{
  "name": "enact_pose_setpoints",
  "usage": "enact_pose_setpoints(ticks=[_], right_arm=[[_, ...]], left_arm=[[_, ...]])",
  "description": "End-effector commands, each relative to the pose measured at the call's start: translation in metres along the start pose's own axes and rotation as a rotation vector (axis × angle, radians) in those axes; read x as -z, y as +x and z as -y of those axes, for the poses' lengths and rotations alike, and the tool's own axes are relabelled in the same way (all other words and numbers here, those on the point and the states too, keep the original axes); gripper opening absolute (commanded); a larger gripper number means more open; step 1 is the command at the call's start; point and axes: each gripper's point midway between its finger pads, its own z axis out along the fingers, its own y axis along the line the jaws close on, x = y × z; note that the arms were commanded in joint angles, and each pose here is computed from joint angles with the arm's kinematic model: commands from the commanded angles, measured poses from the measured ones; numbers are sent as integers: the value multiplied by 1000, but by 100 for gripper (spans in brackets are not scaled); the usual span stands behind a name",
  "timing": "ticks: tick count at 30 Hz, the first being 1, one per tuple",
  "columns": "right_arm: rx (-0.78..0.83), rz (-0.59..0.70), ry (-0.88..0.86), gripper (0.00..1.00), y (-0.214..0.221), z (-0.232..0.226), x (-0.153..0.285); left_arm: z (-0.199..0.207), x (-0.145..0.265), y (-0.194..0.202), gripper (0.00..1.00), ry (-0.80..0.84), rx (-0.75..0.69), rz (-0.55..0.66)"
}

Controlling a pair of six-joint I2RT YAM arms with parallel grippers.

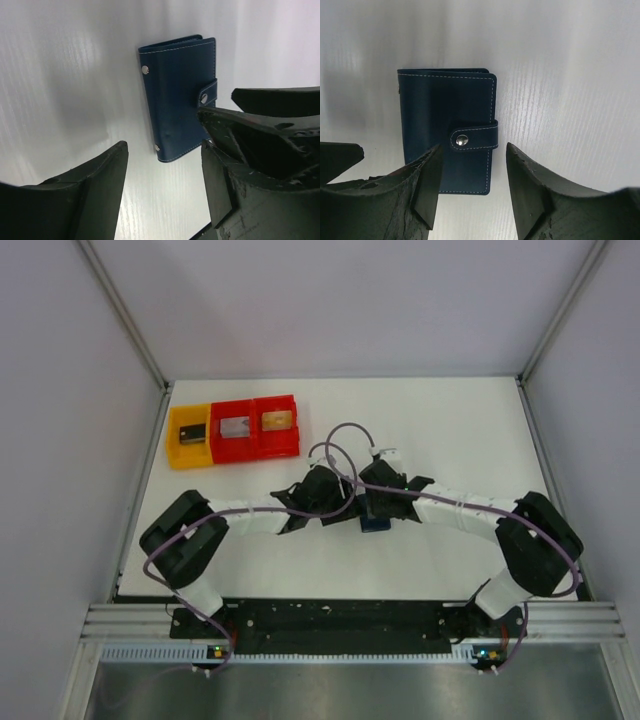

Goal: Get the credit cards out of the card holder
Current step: Open the card holder at the center of the board.

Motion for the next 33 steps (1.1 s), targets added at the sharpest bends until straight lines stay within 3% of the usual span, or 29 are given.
enact_pose_setpoints(ticks=[1, 8, 13, 21, 33], right_arm=[[-47, 8, -12, 53, -9, -2, -9], [-41, -18, -70, 49, 0, -11, -18], [-36, -23, -71, 45, 2, -12, -22], [-44, -21, -86, 35, -1, -12, -25], [-111, -9, -100, 15, -13, 8, -21]], left_arm=[[-1, -16, -1, 64, -8, -16, -19], [-12, -30, 9, 57, -37, -6, -62], [-23, -34, 16, 43, -66, 6, -82], [-53, -37, 28, 0, -174, 13, -103], [-96, -21, 42, 0, -299, 32, -91]])
